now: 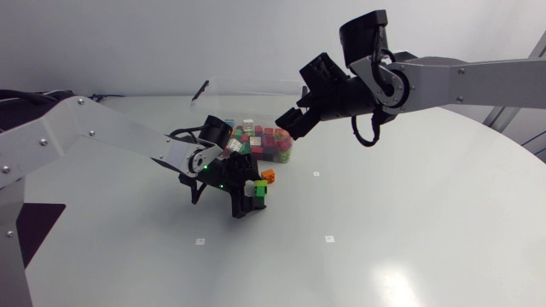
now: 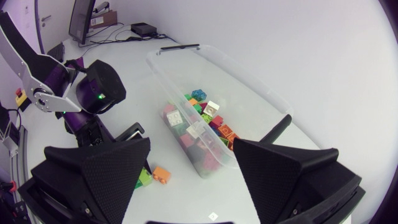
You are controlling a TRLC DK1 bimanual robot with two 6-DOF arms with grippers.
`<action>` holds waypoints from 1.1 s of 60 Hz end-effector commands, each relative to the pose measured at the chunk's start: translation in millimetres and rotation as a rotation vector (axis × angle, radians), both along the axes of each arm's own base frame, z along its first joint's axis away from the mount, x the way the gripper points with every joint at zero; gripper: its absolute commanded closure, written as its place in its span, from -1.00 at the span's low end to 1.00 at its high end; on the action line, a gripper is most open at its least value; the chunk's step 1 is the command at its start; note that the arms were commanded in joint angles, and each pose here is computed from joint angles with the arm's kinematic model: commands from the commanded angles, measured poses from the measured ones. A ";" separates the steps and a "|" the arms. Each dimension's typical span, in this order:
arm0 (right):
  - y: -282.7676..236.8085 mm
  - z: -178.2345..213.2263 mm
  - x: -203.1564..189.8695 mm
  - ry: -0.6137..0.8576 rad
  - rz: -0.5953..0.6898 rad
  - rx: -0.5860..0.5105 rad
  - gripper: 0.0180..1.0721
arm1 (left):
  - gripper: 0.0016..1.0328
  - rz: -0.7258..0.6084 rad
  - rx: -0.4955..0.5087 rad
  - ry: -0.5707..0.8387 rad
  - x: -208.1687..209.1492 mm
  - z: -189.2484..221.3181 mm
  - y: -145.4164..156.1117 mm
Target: Place the duplo bricks in the container
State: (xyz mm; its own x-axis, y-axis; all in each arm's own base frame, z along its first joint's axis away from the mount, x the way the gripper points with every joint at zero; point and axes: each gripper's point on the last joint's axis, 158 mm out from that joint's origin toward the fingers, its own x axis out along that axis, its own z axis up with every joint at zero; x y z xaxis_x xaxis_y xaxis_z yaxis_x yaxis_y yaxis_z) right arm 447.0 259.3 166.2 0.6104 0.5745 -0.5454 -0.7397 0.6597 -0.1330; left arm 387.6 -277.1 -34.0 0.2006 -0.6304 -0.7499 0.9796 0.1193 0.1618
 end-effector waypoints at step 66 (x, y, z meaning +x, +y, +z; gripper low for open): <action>31.3 -140.3 -50.3 0.395 -0.095 -0.175 -0.81 | -0.32 0.073 -0.031 -0.048 -41.3 72.3 61.1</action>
State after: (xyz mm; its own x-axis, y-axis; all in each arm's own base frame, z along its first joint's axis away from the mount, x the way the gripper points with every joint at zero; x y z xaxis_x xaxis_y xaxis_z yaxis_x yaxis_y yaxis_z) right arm 393.0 279.0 36.6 0.3911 0.4261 -0.8157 -0.7212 0.6925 0.0160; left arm 343.5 -229.0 23.6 0.2471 -0.6273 -0.7385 0.9687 0.1799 0.1713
